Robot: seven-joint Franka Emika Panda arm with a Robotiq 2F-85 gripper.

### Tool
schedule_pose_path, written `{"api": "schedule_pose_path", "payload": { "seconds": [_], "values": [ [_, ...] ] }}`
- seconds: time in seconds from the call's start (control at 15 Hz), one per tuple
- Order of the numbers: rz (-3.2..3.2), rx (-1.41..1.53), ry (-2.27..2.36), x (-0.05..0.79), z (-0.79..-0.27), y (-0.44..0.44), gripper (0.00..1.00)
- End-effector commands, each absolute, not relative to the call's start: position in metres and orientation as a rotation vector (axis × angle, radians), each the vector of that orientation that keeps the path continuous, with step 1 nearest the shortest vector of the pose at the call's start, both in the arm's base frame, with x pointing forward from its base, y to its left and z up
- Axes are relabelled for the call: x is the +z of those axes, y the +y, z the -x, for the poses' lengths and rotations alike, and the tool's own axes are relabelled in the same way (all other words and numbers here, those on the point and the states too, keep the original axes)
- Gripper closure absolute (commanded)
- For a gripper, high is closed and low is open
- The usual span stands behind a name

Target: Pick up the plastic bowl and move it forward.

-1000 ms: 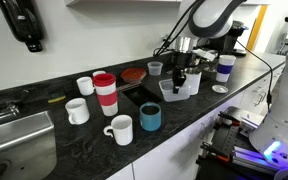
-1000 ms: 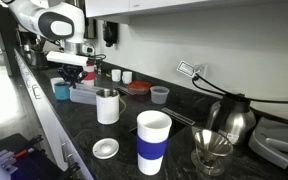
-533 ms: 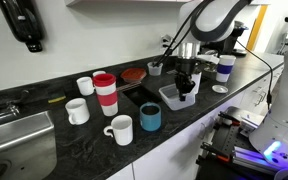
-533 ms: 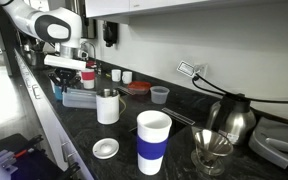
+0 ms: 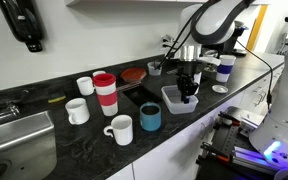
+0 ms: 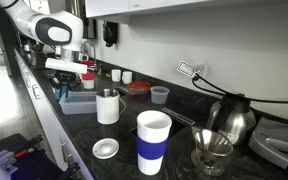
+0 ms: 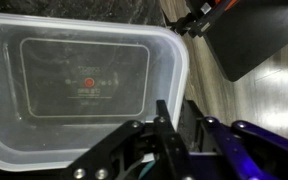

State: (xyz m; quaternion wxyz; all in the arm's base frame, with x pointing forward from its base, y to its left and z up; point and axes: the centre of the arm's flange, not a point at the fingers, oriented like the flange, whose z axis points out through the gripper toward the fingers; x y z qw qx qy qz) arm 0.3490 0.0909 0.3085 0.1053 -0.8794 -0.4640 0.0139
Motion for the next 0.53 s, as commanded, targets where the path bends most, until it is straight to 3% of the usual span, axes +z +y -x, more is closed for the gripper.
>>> {"api": "schedule_pose_path", "payload": {
  "seconds": [0.0,0.33,0.47],
  "values": [
    [2.585,0.098,-1.35,0.304,-0.347,0.082,0.45],
    [2.592,0.091,-1.322,0.315,-0.353,0.08,0.1],
    [2.597,0.062,-1.32,0.324,-0.358,0.08,0.01]
  ]
}}
